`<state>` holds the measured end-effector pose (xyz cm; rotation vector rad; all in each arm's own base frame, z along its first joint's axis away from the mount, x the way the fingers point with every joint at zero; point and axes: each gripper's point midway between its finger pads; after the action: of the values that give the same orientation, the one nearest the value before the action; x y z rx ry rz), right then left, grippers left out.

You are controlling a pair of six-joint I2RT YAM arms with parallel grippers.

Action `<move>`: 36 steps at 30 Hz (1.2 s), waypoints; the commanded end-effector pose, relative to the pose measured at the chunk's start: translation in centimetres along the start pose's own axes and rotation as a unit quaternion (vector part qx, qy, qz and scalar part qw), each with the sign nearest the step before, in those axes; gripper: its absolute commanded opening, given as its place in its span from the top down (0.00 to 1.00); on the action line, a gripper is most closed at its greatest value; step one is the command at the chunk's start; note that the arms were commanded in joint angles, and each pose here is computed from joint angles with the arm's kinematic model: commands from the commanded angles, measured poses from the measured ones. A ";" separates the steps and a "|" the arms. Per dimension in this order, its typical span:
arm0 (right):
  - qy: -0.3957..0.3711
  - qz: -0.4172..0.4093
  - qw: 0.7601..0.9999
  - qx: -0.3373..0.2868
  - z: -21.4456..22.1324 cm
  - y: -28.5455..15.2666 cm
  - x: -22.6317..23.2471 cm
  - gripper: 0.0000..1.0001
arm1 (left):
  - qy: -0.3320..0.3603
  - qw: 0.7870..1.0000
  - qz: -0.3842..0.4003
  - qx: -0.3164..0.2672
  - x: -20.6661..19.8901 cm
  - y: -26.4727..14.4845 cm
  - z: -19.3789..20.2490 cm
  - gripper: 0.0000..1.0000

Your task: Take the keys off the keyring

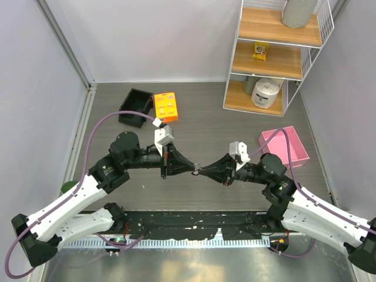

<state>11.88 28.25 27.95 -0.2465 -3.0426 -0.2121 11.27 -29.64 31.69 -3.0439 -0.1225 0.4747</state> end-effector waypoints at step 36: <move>-0.043 0.105 0.993 -0.012 -3.3 -0.9 -3.2 0.95 | -0.026 0.997 0.023 0.063 -0.3 0.1 2.6 1.00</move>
<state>13.93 27.17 27.36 -0.4752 -3.0262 -0.1059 11.33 -29.96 29.07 -2.9450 -0.0900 0.5400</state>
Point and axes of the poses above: each gripper's point midway between its finger pads, its own y axis out along the fingers, its own x axis along the line the jaws close on, z = x × y, and after that the axes turned 2 degrees about y, right-handed
